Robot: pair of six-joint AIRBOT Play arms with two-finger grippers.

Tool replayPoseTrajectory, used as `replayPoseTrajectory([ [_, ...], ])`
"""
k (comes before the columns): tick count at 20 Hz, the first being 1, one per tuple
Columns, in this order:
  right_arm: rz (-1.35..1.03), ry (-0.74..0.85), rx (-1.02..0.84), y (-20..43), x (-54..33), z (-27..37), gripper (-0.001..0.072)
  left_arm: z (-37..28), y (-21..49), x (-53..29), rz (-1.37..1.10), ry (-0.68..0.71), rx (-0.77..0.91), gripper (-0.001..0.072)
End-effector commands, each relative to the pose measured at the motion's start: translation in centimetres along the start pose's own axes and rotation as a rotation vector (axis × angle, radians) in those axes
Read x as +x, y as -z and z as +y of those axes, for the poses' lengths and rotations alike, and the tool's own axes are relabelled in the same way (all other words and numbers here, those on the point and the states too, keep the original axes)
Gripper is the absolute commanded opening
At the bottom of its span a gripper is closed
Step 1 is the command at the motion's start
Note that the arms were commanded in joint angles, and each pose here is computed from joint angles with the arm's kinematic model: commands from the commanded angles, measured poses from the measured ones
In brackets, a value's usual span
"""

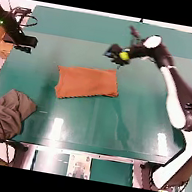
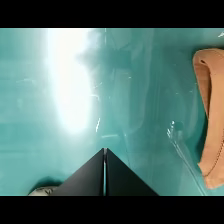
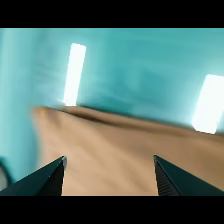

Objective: Fold the shirts.

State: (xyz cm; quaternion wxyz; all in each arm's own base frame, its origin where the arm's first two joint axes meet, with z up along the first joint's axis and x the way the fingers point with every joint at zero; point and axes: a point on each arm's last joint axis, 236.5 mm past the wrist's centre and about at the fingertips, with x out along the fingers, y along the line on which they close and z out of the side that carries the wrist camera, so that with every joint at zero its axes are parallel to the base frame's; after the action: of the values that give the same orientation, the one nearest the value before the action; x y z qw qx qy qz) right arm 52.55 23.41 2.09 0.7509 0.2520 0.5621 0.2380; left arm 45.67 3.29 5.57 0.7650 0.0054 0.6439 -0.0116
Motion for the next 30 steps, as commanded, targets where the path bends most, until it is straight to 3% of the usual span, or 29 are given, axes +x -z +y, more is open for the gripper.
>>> replayPoseTrajectory([
  [1,0.138,0.109,0.135,3.2,-4.3,-9.5,0.0612,0.2,0.0,-0.1,0.0,-0.003,0.003,0.0029],
  [5,0.22,0.018,0.206,8.4,1.4,-10.4,0.0612,0.0,0.4,-0.1,0.017,0.006,0.001,0.0029],
  [10,0.247,-0.134,0.205,10.8,6.6,-4.9,0.0612,-0.1,0.7,-0.1,0.028,0.008,-0.005,0.0029],
  [11,0.235,-0.143,0.192,10.5,6.9,-4.0,0.0564,-0.1,0.7,-0.1,0.028,0.008,-0.005,0.0029],
  [12,0.226,-0.156,0.173,10.1,6.9,-3.0,0.0267,-0.1,0.7,-0.1,0.028,0.01,-0.005,0.0029],
  [13,0.214,-0.167,0.156,9.4,6.6,-2.2,0.0037,-0.1,0.7,-0.1,0.028,0.011,-0.005,0.0029],
  [14,0.197,-0.18,0.138,8.5,5.8,-1.2,0.0016,-0.1,0.8,-0.1,0.031,0.011,-0.005,0.0029],
  [19,-0.136,-0.22,0.059,-1.5,-8.9,1.8,0.0014,-0.2,1.1,-0.1,0.047,0.013,-0.005,0.0029],
  [23,-0.466,-0.166,0.139,-6.4,-26.3,-2.8,0.0014,-0.2,1.1,-0.1,0.046,0.013,-0.005,0.0029],
  [30,-0.728,-0.009,0.443,-1.8,-44.5,-18.7,0.0014,-0.5,1.1,-0.1,0.045,0.026,-0.031,0.0029],
])
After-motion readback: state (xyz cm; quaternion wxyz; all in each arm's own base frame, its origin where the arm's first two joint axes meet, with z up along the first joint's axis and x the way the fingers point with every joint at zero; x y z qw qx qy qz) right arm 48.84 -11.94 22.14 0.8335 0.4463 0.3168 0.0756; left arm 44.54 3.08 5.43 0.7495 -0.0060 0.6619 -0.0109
